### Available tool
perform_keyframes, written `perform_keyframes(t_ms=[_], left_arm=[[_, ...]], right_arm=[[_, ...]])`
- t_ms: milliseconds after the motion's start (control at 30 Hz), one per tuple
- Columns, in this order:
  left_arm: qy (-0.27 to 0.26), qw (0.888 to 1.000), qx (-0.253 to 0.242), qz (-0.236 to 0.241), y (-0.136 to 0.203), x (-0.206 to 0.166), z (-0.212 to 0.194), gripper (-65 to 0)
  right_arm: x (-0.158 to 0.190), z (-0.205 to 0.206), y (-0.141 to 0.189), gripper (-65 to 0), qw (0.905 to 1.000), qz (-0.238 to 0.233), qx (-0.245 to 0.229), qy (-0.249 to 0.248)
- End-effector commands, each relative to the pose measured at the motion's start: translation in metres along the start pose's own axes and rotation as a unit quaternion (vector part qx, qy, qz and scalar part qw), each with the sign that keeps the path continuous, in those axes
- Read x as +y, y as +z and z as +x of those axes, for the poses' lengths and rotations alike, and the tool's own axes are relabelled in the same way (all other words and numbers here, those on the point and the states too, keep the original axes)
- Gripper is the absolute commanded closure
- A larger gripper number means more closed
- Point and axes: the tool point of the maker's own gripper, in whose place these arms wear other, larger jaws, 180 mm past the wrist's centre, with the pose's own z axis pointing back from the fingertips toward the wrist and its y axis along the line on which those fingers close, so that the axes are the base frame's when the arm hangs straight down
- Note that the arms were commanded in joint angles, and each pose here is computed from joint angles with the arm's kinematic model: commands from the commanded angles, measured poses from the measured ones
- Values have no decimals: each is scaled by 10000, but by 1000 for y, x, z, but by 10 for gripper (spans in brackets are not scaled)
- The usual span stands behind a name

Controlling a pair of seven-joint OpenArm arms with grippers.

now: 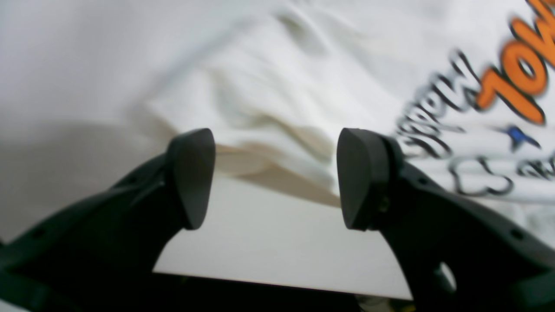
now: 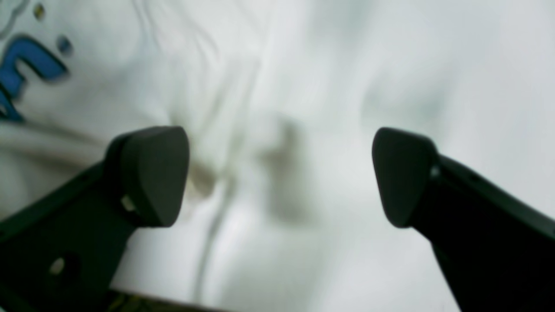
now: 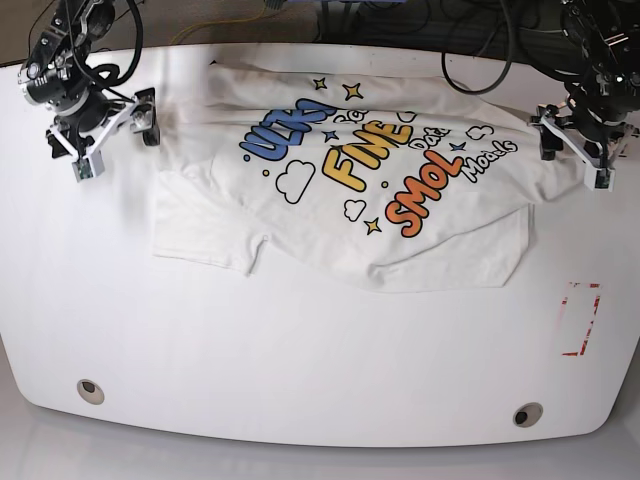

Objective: Layout the t-shirt on the table in an organized manner, then fold the t-shirt properly
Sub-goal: 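Move the left gripper to the shirt's hem edge and pinch it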

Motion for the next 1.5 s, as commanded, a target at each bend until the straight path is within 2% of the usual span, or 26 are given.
perform_keyframes(t_ms=[0, 200, 400, 733, 967, 1233, 1333, 1467], left_arm=[[-63, 9996, -252, 82, 9, 12, 11, -417], [-114, 9984, -547, 13, 20, 23, 21, -415], [-15, 9949, -993, 183, 34, 46, 47, -415], [45, 9843, -1711, 435, 52, 72, 96, -415], [22, 9758, -2143, 427, 55, 69, 132, -415], [-219, 9742, -2174, 567, 42, 55, 166, -417], [-330, 9761, -2085, 524, 32, 46, 172, -417], [-215, 9793, -1967, 427, 15, 39, 177, -418]], right_arm=[[-6, 10, -1, -648, 9999, -46, -99, 12], [-6, 10, -23, -648, 9989, 157, -103, -426], [-3, 0, -40, -648, 9963, 381, 34, -771], [10, 3, -50, -648, 9940, 548, -37, -944], [34, -2, -62, -648, 9918, 844, 80, -955], [47, -9, -79, -648, 9866, 1132, 224, -1152], [52, -6, -83, -628, 9849, 1206, 193, -1227], [54, -3, -84, -523, 9844, 1241, 167, -1234]])
